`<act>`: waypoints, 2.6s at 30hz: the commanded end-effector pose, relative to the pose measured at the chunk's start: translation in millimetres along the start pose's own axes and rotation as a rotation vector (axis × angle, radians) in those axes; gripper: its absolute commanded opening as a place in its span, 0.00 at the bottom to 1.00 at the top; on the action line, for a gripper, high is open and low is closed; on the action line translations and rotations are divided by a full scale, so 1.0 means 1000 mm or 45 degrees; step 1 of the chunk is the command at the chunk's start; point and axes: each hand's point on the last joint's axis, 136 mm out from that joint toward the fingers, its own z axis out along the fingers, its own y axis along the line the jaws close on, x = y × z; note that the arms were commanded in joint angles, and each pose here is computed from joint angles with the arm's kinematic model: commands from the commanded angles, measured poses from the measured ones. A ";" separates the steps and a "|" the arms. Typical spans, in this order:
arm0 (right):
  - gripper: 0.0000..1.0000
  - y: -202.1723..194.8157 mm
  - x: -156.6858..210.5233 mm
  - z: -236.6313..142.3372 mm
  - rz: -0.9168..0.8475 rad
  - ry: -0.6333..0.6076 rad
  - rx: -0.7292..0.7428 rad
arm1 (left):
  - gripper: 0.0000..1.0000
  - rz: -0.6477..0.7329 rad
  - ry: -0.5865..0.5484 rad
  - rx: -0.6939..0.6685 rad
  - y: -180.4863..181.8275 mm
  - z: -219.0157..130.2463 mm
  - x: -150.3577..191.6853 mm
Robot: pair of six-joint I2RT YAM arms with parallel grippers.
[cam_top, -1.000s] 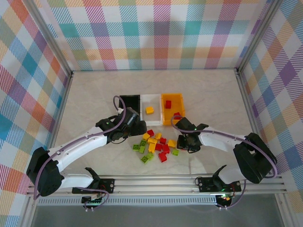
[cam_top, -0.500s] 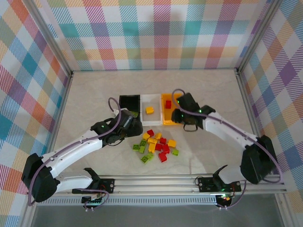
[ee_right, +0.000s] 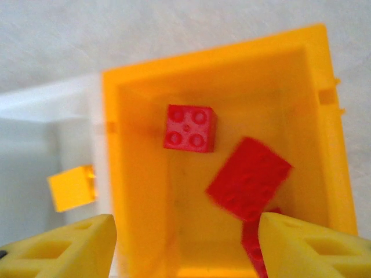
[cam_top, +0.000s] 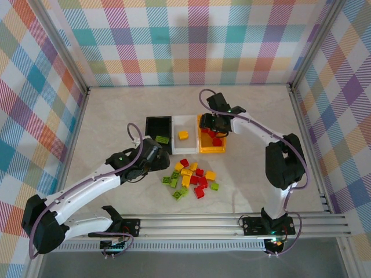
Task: Sort the legos into containers by color
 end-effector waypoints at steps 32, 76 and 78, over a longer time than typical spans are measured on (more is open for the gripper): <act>0.72 -0.001 0.037 -0.095 0.019 -0.140 -0.294 | 0.52 0.002 0.029 -0.217 0.025 0.134 0.010; 0.75 -0.030 0.090 -0.093 0.026 -0.027 -0.272 | 0.95 -0.192 -0.149 0.138 -0.049 0.046 -0.132; 0.74 -0.023 0.101 -0.086 0.009 0.025 -0.323 | 0.99 -0.150 -0.149 0.187 -0.056 0.030 -0.119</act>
